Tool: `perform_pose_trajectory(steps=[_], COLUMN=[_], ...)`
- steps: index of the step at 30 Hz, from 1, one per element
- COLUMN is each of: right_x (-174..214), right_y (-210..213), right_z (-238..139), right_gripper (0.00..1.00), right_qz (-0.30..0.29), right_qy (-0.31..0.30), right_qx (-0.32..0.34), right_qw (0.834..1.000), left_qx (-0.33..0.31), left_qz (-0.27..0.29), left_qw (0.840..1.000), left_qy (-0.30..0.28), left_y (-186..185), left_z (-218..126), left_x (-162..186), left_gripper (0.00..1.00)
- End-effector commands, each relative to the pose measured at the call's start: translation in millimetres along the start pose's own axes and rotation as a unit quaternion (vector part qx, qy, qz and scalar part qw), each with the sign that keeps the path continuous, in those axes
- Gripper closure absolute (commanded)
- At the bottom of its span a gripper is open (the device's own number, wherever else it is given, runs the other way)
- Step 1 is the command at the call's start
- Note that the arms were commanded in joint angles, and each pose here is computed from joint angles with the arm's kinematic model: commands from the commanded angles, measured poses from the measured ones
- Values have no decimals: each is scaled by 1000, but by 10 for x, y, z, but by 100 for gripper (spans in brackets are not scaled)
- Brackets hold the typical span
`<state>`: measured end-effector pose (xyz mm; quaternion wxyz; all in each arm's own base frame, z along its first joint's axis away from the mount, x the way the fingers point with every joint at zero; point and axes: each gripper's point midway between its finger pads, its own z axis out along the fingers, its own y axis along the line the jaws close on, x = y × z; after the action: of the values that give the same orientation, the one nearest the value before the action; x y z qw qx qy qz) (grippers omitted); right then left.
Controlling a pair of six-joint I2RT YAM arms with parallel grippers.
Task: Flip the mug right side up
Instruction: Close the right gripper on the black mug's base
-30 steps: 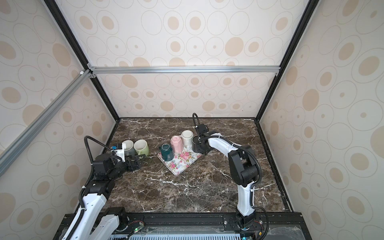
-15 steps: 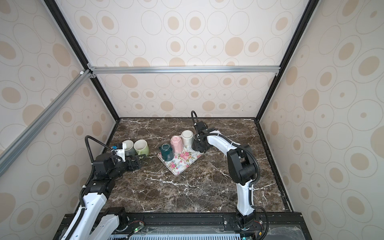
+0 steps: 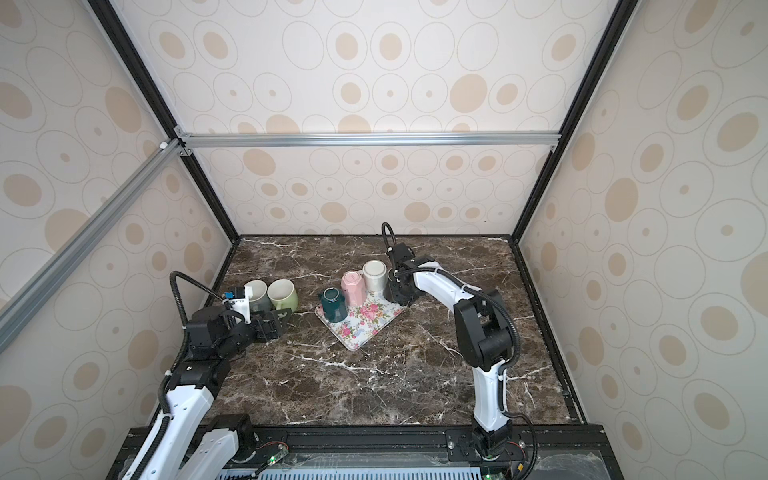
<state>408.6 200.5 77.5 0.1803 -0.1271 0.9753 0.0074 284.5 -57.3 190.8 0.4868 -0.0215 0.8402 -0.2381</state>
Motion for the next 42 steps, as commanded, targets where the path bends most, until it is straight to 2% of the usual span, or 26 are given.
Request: perform_pose_trajectory(steps=[1, 8, 10, 12, 13, 18, 24, 42], right_x=[137, 304, 320, 317, 306, 243, 194, 149], right_y=[78, 260, 321, 386, 410, 452, 389, 349], right_z=[-149, -178, -199, -209, -214, -245, -277, -159], right_gripper=[84, 82, 76, 64, 63, 67, 73, 75], right_qz=[-1, -12, -10, 0, 3, 9, 4, -8], right_qy=[2, 9, 8, 7, 5, -3, -1, 26], right_qx=[4, 6, -4, -23, -29, -39, -17, 13], right_qw=[1000, 1000, 1000, 1000, 1000, 999, 1000, 1000], left_qx=[10, 9, 10, 10, 10, 10, 14, 17], left_qz=[6, 6, 6, 6, 6, 6, 6, 7], left_qw=[1000, 1000, 1000, 1000, 1000, 1000, 1000, 1000], left_qy=[-10, -10, -11, -12, -11, -11, -11, -14], left_y=[-44, -43, -45, -47, -45, -47, -58, -73], left_z=[-11, -11, -13, -15, -12, -14, -12, -19], left_x=[-53, -54, -57, -62, -56, -56, -51, -66], left_gripper=[2, 1, 2, 2, 2, 2, 1, 2])
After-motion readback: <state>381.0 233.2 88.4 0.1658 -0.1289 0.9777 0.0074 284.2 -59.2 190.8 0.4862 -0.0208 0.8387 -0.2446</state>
